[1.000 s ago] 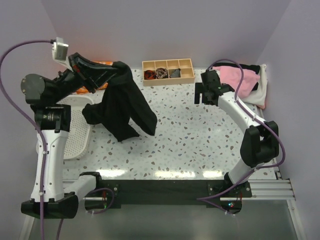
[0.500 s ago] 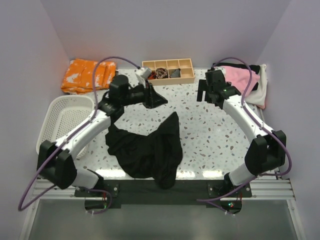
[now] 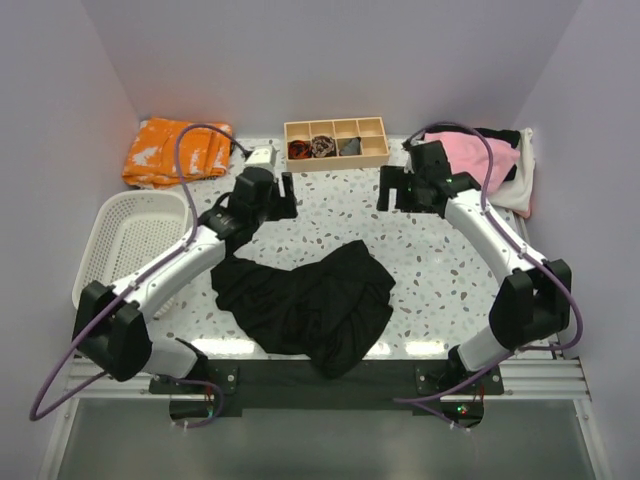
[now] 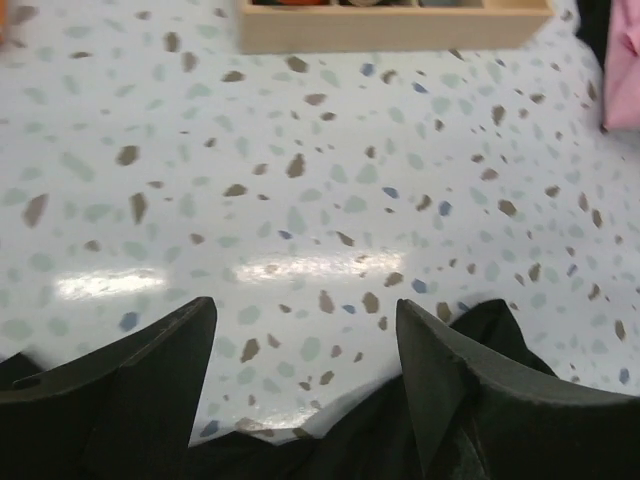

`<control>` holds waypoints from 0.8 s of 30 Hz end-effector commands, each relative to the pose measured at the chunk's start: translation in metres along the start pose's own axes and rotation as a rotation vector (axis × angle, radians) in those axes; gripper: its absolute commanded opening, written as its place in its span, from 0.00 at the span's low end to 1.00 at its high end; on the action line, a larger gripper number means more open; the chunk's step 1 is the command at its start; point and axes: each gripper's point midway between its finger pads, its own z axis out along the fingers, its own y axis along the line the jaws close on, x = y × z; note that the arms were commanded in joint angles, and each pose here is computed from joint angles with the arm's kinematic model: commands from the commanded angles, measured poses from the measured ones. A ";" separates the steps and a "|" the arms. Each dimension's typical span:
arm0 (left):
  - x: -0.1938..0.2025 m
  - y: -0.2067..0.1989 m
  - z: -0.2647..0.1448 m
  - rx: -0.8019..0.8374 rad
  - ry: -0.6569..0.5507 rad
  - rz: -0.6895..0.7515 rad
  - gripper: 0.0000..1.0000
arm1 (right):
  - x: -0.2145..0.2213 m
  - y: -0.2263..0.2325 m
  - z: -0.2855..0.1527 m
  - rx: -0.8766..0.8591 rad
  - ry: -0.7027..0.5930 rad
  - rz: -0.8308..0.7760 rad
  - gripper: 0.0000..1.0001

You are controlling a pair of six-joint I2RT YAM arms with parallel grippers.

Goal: Fold and stack the t-shirts
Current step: Move the tshirt to the center of the board, then flatten out the tshirt

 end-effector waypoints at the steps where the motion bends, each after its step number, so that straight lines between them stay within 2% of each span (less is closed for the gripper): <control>1: 0.006 0.084 -0.032 -0.368 -0.027 -0.084 0.79 | 0.029 0.072 -0.004 -0.361 0.130 -0.062 0.96; 8: 0.057 0.133 -0.045 -0.526 0.042 -0.253 0.82 | 0.077 0.160 -0.004 -0.535 0.276 -0.330 0.96; 12: 0.067 0.156 -0.040 -0.550 0.083 -0.313 0.84 | 0.101 0.200 0.004 -0.573 0.318 -0.431 0.96; 14: 0.071 0.170 -0.034 -0.562 0.120 -0.321 0.84 | 0.108 0.211 0.005 -0.552 0.313 -0.477 0.96; 21: 0.122 0.158 -0.027 -0.468 0.315 -0.337 0.84 | 0.108 0.212 0.011 -0.521 0.308 -0.483 0.96; 24: 0.142 0.153 -0.025 -0.426 0.354 -0.356 0.87 | 0.109 0.208 0.014 -0.504 0.311 -0.485 0.96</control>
